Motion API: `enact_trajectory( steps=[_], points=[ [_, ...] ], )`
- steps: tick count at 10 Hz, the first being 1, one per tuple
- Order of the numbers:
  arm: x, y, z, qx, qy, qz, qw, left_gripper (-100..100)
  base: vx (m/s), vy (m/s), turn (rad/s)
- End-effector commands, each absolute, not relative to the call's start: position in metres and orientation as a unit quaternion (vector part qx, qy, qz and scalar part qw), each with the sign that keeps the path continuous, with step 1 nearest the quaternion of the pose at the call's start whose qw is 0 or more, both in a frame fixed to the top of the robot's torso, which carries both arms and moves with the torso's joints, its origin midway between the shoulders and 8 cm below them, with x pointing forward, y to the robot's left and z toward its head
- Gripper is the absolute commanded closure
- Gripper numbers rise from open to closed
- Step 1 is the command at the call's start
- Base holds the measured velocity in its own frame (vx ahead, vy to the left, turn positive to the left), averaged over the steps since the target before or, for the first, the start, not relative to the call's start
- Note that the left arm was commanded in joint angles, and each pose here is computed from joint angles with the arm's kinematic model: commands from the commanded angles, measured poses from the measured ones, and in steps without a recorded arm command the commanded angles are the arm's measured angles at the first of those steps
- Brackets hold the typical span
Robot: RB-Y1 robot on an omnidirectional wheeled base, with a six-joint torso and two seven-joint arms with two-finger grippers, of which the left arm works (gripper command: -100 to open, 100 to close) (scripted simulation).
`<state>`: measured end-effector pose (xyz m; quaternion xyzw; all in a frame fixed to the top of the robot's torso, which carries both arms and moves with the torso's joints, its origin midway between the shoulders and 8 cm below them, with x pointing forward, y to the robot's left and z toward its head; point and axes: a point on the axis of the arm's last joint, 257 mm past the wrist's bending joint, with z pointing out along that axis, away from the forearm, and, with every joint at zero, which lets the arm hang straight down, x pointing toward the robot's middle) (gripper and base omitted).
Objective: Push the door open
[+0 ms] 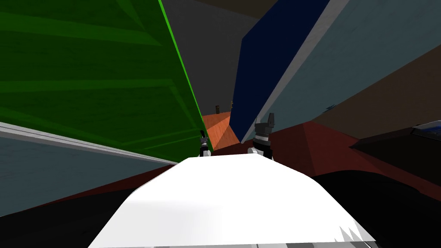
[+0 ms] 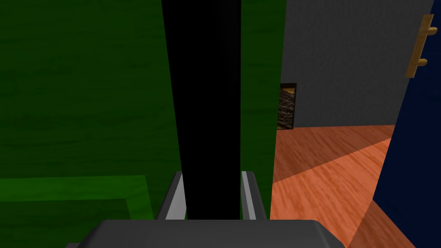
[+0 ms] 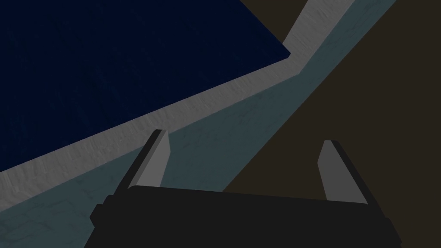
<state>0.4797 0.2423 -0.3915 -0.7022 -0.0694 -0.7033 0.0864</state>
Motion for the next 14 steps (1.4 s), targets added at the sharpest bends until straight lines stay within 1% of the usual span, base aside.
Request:
enact_trajectory(
  steps=[1, 4, 6, 8, 14],
  points=[
    [0.480, 0.264, -0.389, -0.699, -0.075, -0.704, 0.105, 100, 0.102, -0.015, -0.068],
    [0.480, 0.264, -0.389, -0.699, -0.075, -0.704, 0.105, 100, 0.076, -0.007, 0.003],
    [0.479, 0.291, -0.386, -0.694, -0.084, -0.704, 0.127, 100, 0.100, -0.002, -0.044],
    [0.476, 0.298, -0.389, -0.696, -0.086, -0.700, 0.133, 100, 0.112, -0.001, -0.012],
    [0.474, 0.341, -0.378, -0.683, -0.109, -0.702, 0.169, 100, 0.104, 0.003, -0.008]
  ],
)
